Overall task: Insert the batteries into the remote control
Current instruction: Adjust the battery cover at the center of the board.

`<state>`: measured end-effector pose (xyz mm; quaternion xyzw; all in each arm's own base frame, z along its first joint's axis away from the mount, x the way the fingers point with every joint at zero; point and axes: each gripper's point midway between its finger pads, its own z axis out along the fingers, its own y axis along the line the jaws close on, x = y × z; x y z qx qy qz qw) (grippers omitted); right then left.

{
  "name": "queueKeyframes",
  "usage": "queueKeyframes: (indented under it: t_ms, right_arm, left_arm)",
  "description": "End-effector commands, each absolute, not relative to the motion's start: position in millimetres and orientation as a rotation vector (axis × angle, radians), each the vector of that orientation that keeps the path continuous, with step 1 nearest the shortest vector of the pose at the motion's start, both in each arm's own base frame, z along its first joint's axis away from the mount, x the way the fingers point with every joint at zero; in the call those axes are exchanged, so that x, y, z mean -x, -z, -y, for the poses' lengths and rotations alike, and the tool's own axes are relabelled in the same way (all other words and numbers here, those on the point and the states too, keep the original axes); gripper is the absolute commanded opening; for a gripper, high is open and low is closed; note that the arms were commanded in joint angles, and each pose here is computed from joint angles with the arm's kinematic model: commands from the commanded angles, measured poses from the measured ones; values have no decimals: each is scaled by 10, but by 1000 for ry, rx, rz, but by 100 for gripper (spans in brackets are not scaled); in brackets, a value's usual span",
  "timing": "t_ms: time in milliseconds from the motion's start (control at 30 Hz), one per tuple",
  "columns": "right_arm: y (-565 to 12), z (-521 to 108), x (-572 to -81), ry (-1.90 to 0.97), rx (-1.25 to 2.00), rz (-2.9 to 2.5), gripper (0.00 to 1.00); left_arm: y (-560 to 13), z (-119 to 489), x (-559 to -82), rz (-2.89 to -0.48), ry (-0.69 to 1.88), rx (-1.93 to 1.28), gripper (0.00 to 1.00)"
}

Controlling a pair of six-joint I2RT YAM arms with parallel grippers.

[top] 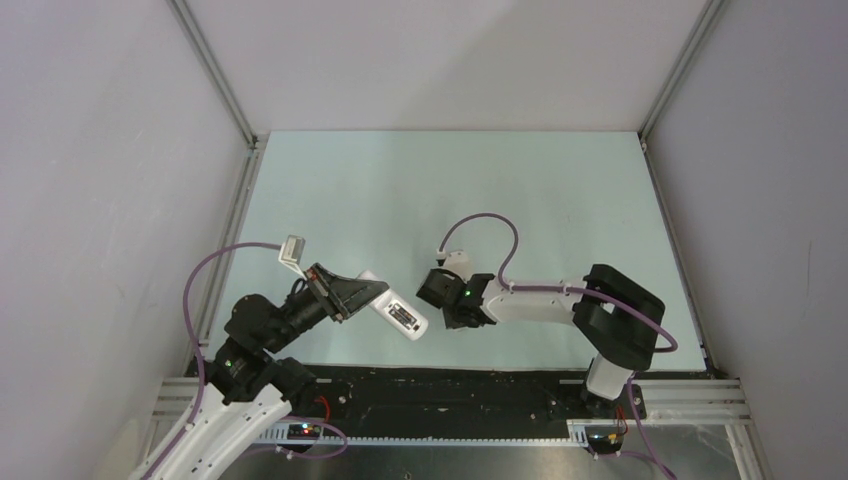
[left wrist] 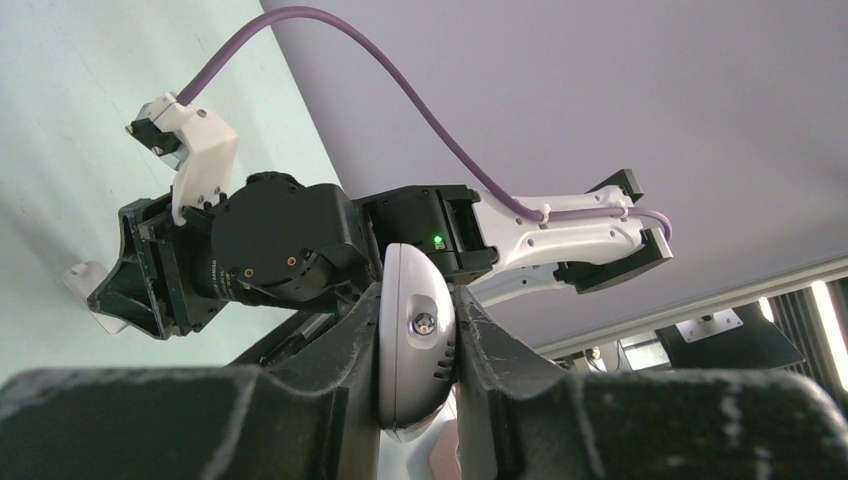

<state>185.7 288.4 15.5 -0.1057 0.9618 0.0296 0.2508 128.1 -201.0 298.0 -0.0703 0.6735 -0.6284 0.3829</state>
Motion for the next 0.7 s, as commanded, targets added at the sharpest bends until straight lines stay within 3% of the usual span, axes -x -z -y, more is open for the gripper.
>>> queueKeyframes:
  t_ms: [0,133,233,667]
  right_arm:
    - [324,-2728,-1471,-53,322,-2781,29]
    - [321,-2724,-1466,-80,307,-2774,18]
    - [301,-2742,-1475,-95,315,-2765,0]
    - [-91,-2676,-1660,-90,268,-2629,0]
  left_arm:
    - [-3056,2007,-1285,-1690,1612,175,1]
    - [-3051,2017,-1288,-1697,1613,174,1]
    - [-3045,2020,-1292,-1700,1612,175,1]
    - [-3078,2014,-1292,-1693,1611,173,1]
